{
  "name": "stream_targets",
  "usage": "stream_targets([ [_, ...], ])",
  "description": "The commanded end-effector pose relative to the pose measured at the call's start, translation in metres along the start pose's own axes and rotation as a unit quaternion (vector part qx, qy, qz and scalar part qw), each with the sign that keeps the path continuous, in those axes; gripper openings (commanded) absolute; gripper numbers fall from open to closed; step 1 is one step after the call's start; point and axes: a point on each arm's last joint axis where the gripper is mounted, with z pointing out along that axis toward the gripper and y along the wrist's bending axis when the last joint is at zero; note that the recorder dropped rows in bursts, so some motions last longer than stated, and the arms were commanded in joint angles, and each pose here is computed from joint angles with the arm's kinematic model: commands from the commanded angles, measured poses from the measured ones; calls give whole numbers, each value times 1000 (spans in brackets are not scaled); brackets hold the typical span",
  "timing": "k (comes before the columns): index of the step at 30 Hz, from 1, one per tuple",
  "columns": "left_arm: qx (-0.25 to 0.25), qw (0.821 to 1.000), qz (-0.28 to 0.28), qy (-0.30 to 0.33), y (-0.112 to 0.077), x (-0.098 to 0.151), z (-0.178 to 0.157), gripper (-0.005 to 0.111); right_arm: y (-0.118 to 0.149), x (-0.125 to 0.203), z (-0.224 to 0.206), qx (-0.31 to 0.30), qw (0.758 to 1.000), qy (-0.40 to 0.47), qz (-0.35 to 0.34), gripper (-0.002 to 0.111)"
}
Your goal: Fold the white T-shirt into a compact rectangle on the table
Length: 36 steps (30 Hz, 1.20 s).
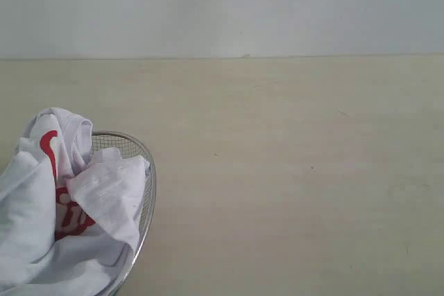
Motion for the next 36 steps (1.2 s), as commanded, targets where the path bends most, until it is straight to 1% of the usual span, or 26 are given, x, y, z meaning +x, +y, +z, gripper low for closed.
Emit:
stream_targets([
  [1,-2,1000,2,-5,0,0,0,5,0,-1,0,2,1000,-5,-2,0],
  [14,-2,1000,0,-6,0,0,0,5,0,-1,0,2,1000,-5,-2,0],
  [17,7,999,-39,-17,-1,-5,-1,5,0,-1,0,2,1000,-5,-2,0],
  [20,17,997,-59,-50,-4,-26,-8,5,0,-1,0,2,1000,-5,-2,0],
  [22,33,992,-87,-87,-7,-49,-18,5,0,-1,0,2,1000,-5,-2,0],
  [24,48,986,-114,-108,-10,-62,-24,5,0,-1,0,2,1000,-5,-2,0],
  [27,63,981,-145,-113,-12,-66,-27,5,0,-1,0,2,1000,-5,-2,0],
  [30,66,978,-158,-118,-12,-67,-27,5,0,-1,0,2,1000,-5,-2,0],
  [33,77,973,-184,-118,-13,-67,-27,5,0,-1,0,2,1000,-5,-2,0],
  [34,78,970,-192,-125,-13,-69,-27,5,0,-1,0,2,1000,-5,-2,0],
  [36,82,958,-230,-151,-12,-74,-29,5,0,-1,0,2,1000,-5,-2,0],
])
